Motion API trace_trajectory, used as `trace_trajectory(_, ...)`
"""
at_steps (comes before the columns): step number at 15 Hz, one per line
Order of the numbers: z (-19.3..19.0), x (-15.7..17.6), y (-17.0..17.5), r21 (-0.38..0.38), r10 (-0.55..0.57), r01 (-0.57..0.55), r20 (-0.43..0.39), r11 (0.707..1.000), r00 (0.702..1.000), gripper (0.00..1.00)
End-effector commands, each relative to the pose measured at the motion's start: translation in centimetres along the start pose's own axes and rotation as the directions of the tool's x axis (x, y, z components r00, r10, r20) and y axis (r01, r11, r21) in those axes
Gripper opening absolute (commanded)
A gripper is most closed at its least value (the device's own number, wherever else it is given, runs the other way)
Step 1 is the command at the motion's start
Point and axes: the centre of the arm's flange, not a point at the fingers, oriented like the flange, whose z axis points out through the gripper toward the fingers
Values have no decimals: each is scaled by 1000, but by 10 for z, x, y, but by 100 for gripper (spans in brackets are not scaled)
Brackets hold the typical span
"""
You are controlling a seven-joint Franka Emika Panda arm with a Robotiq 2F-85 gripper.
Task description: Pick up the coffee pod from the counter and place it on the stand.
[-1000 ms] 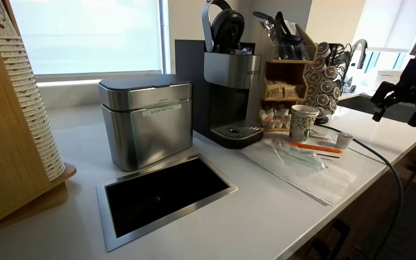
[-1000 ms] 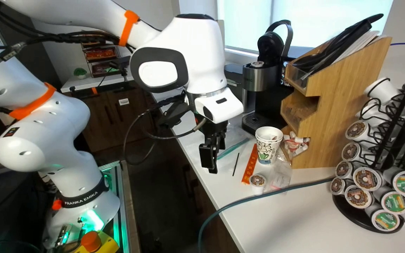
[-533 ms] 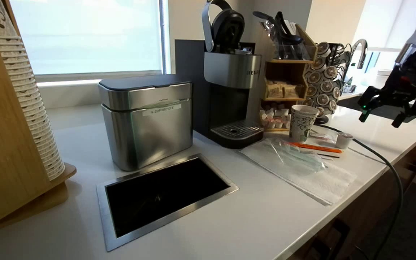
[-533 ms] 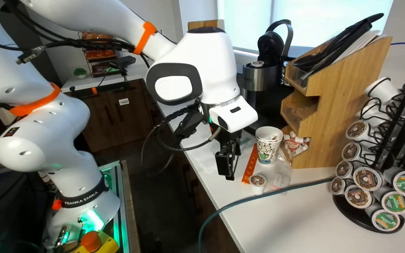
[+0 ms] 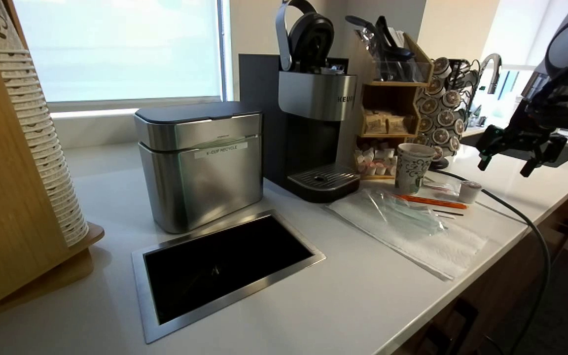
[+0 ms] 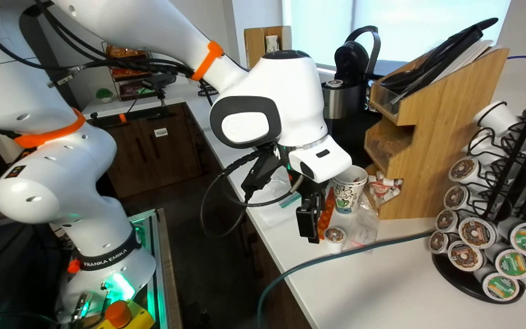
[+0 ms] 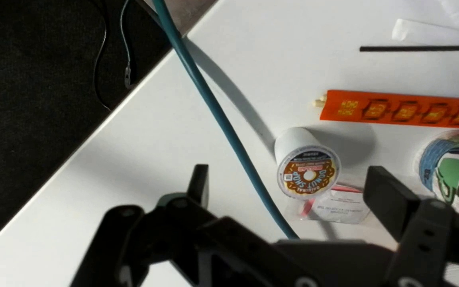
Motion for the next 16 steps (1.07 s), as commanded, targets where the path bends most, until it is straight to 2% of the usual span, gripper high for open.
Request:
trace_trajectory(1,23,13,-7,10,6,-5,-13,1000,1000,100)
trace_trajectory(9,58,21,-19,28,17,-16,-9,999,1000,100)
trace_trajectory(16,69,28,-27,49,4,-3,-22,999,1000,100)
